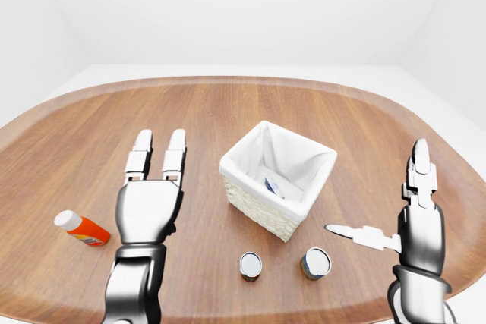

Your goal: Pick up the alphabet soup and the cream cheese box, and put them in the basket.

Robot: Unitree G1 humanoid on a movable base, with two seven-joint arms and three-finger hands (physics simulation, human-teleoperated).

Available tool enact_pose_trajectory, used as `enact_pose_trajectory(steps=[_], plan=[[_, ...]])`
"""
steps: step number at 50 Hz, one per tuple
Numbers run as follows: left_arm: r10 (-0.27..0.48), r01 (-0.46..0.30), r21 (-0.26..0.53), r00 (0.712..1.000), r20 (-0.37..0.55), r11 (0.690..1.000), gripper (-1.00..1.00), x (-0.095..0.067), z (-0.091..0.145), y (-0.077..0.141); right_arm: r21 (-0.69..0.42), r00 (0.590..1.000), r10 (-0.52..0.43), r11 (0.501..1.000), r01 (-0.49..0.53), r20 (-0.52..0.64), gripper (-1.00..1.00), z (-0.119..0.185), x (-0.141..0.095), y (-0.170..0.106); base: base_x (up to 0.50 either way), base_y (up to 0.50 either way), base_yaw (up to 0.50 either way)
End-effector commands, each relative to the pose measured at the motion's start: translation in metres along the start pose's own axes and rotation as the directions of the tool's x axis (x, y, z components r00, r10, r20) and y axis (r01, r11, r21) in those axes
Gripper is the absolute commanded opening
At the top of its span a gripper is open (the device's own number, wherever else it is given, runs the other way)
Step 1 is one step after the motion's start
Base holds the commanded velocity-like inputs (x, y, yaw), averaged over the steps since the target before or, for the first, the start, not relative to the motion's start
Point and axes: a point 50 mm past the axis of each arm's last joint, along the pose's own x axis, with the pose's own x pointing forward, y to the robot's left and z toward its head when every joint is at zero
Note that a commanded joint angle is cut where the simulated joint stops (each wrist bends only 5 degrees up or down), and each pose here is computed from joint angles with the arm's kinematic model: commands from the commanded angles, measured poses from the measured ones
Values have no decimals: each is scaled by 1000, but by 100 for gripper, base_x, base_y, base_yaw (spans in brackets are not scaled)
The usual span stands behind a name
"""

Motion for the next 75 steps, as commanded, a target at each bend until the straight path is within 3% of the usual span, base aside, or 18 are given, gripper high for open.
enact_pose_trajectory(steps=[1, 13, 16, 26, 59, 67, 75], plan=[[-2, 2, 8, 1000, 2, 1000, 100, 0, 1, 0, -67, 993, 113, 991, -115, -38, 100, -10, -13, 9, 0, 0, 0], [-3, 3, 13, 1000, 4, 1000, 100, 0, 1, -1, -105, 978, 146, 981, -162, -146, 100, -28, -24, 7, 0, 0, 0], [-4, 4, 14, 1000, 4, 1000, 100, 0, 2, 0, -148, 985, 110, 980, -130, -136, 100, -25, -21, 5, 0, 0, 0], [-7, 6, 16, 1000, 4, 1000, 100, 0, 2, 0, -161, 972, 144, 971, -175, -188, 100, -33, -28, 5, 0, 0, 0], [-5, 5, 16, 1000, 5, 1000, 100, 0, 2, 0, -153, 970, 132, 975, -164, -203, 100, -36, -29, 4, 0, 0, 0], [-11, 10, 15, 1000, 5, 1000, 100, 0, 2, -1, -173, 956, 143, 966, -191, -258, 100, -44, -38, 4, 0, 0, 0], [-10, 10, 15, 1000, 6, 1000, 100, 0, 2, -1, -149, 915, 175, 959, -242, -363, 100, -59, -57, 7, 0, 0, 0]])
